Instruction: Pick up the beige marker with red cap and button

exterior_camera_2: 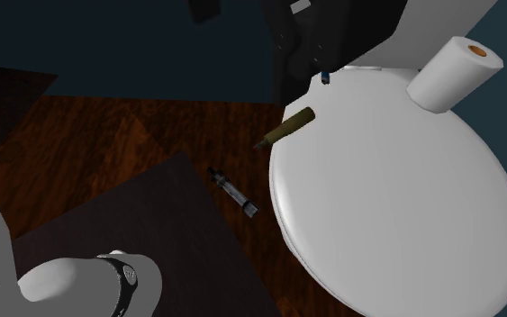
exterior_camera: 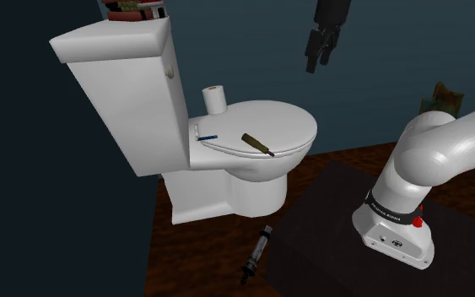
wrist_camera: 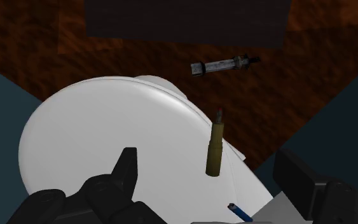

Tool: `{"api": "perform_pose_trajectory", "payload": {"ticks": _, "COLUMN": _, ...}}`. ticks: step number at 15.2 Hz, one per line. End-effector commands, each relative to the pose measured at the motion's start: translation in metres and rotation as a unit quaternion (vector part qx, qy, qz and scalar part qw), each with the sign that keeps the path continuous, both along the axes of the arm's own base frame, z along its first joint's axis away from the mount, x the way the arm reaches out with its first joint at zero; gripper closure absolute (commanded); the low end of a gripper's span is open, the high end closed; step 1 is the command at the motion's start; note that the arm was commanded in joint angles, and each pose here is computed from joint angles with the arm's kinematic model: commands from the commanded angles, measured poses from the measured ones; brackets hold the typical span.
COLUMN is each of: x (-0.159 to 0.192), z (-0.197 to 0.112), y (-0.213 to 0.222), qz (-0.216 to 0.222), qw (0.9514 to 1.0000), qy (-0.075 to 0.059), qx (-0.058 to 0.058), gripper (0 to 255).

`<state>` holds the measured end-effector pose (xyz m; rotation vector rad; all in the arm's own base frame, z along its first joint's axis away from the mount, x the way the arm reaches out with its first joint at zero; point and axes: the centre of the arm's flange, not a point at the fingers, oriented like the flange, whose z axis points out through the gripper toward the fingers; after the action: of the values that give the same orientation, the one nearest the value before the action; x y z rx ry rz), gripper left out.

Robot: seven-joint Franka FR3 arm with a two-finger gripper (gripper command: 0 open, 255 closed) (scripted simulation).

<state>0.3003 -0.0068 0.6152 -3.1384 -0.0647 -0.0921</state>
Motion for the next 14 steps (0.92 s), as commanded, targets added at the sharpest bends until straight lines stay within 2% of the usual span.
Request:
{"api": "perform_pose_trajectory", "payload": {"ticks": 1, "x": 0.000, "z": 0.000, "y": 0.000, "qz": 0.000, "qw": 1.0000, "qy": 0.000, "qx": 0.000, "gripper": 0}}
{"api": "perform_pose_trajectory", "payload": {"ticks": 14, "x": 0.065, "z": -0.149, "y": 0.049, "qz": -0.022, "qw": 0.9993, "qy": -0.029, "qx": -0.006, "gripper": 0}}
